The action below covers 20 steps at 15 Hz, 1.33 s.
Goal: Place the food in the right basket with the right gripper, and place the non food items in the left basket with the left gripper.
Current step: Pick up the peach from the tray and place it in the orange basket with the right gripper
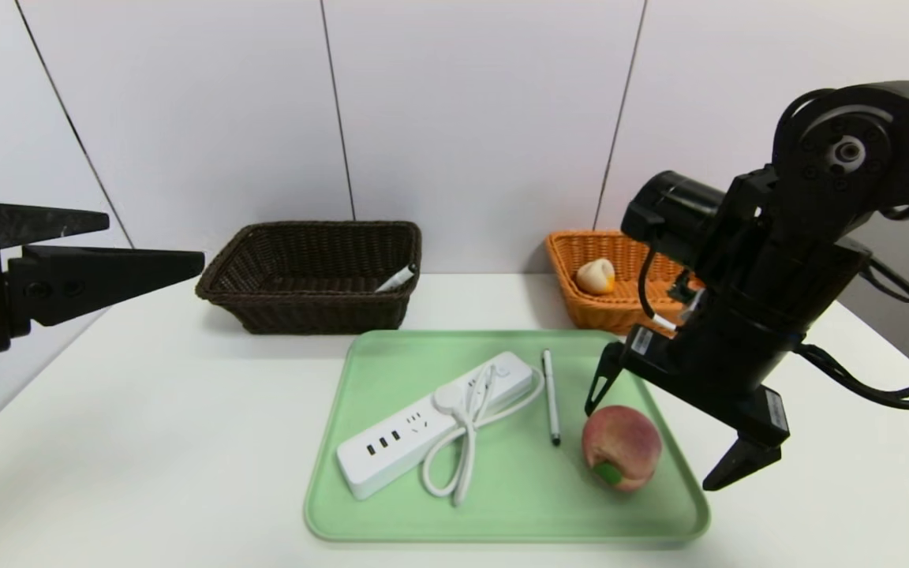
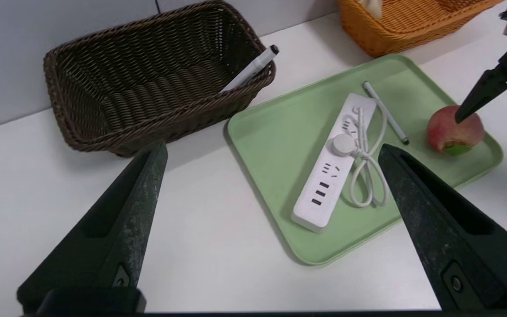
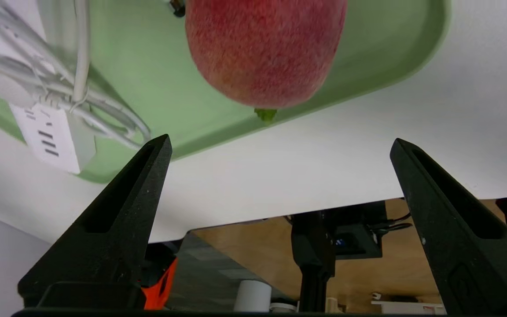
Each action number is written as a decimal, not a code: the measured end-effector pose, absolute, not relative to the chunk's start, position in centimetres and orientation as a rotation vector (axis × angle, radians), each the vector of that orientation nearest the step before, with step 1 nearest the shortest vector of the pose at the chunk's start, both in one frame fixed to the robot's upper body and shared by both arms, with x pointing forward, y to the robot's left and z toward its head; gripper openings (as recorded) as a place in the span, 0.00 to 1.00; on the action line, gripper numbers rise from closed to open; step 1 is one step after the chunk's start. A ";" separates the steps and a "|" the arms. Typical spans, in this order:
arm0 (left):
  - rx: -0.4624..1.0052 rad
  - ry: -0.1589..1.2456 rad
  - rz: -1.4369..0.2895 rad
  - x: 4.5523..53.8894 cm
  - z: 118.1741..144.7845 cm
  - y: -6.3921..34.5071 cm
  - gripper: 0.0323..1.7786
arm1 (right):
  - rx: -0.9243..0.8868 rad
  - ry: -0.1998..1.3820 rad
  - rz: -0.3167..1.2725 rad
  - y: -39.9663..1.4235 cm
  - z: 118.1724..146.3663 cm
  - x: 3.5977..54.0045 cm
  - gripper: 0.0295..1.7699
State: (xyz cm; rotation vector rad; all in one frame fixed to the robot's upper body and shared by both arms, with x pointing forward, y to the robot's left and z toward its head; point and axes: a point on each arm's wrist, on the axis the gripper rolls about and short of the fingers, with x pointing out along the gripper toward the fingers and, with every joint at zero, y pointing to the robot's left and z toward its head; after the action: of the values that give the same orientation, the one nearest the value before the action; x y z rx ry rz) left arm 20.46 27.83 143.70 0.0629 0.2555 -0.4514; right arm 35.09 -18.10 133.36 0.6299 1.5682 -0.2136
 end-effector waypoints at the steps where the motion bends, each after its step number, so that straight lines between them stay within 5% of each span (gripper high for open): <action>1: 0.059 0.257 -0.432 20.5 143.5 28.1 0.95 | 0.632 1.572 -0.226 -18.1 133.0 35.5 0.97; 14: 0.028 0.293 -0.369 20.7 142.5 28.7 0.95 | 0.631 1.638 -0.319 -17.2 128.3 40.4 0.97; 17: 0.027 0.289 -0.370 20.8 142.5 28.7 0.95 | 0.622 1.652 -0.328 -17.0 127.8 40.5 0.71; 20: 0.021 0.287 -0.365 20.9 142.5 28.7 0.95 | 0.614 1.661 -0.324 -17.1 127.6 40.5 0.62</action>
State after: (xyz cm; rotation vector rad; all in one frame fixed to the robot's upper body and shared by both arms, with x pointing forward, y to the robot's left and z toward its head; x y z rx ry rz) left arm 20.91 28.74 142.50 0.0212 0.2869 -0.3655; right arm 40.53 -17.07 127.63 0.6141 1.6607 -0.3240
